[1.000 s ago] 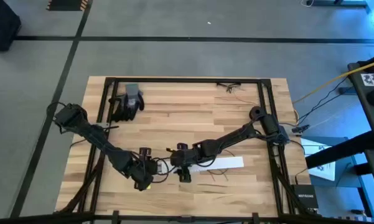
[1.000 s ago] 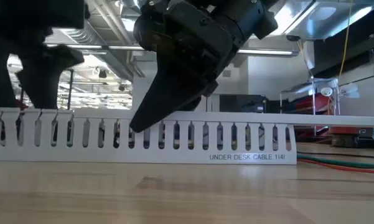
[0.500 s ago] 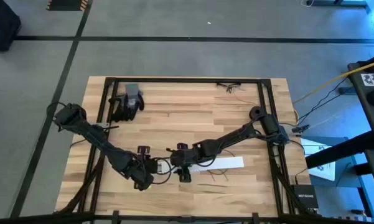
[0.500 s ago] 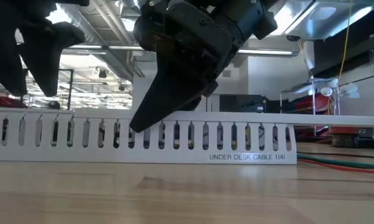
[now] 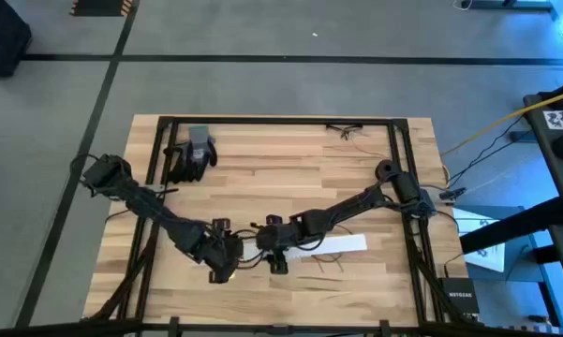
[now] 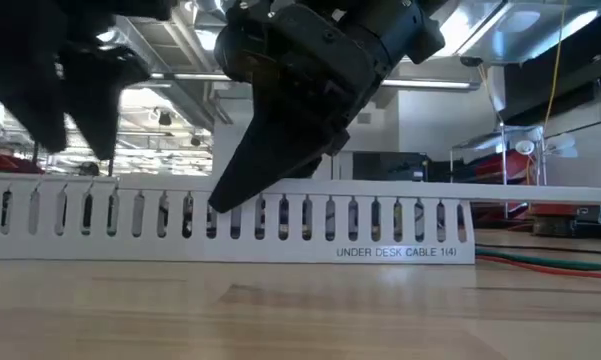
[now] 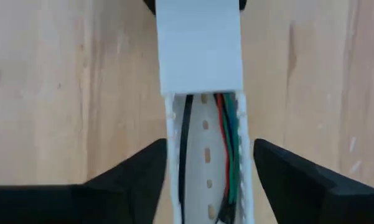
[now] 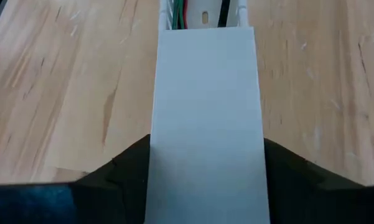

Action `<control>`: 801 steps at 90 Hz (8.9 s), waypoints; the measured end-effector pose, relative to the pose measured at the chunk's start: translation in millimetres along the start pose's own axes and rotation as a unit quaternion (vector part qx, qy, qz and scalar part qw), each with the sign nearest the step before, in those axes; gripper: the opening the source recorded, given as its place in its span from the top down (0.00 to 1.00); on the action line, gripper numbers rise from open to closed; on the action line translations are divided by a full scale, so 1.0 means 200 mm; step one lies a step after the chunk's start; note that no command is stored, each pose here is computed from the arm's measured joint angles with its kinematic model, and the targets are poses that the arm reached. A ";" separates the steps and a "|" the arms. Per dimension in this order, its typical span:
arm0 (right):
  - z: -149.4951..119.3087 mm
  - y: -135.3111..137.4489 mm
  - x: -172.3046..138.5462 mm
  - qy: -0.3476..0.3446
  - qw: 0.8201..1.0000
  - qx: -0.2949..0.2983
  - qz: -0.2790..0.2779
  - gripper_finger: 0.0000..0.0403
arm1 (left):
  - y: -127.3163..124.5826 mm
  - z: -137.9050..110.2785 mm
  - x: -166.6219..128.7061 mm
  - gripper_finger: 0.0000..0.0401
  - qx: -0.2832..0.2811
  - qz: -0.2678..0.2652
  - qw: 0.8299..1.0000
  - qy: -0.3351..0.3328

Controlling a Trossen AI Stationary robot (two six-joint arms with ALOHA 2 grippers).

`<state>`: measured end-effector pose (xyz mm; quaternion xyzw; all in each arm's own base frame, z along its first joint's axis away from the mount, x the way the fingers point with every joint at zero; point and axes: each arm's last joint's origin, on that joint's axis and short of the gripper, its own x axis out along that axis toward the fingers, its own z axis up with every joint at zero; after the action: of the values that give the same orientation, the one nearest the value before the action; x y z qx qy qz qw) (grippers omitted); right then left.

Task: Ziptie cables
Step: Close the white cable duct

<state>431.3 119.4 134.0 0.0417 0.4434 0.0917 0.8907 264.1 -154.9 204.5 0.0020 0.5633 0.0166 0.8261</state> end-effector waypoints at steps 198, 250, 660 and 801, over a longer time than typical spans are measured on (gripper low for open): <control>0.01 0.01 0.01 -0.018 0.999 0.005 0.035 0.43 | -0.02 -0.42 0.29 0.57 -0.052 -0.016 0.976 -0.210; 0.03 0.01 0.01 -0.027 0.999 0.006 0.025 0.43 | -0.01 -0.38 0.29 0.43 -0.051 -0.025 0.972 -0.226; 0.02 -0.02 0.09 -0.061 0.997 -0.023 0.029 0.43 | 0.01 -0.44 0.04 0.40 -0.082 -0.048 0.989 -0.113; 0.05 -0.03 0.10 -0.097 0.995 -0.013 0.023 0.43 | 0.02 -0.37 0.24 0.63 -0.035 -0.009 0.995 -0.088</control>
<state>450.8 118.4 123.3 0.0486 0.3529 0.1132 0.9275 213.0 -151.0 132.0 -0.0306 0.4876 0.0290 0.8721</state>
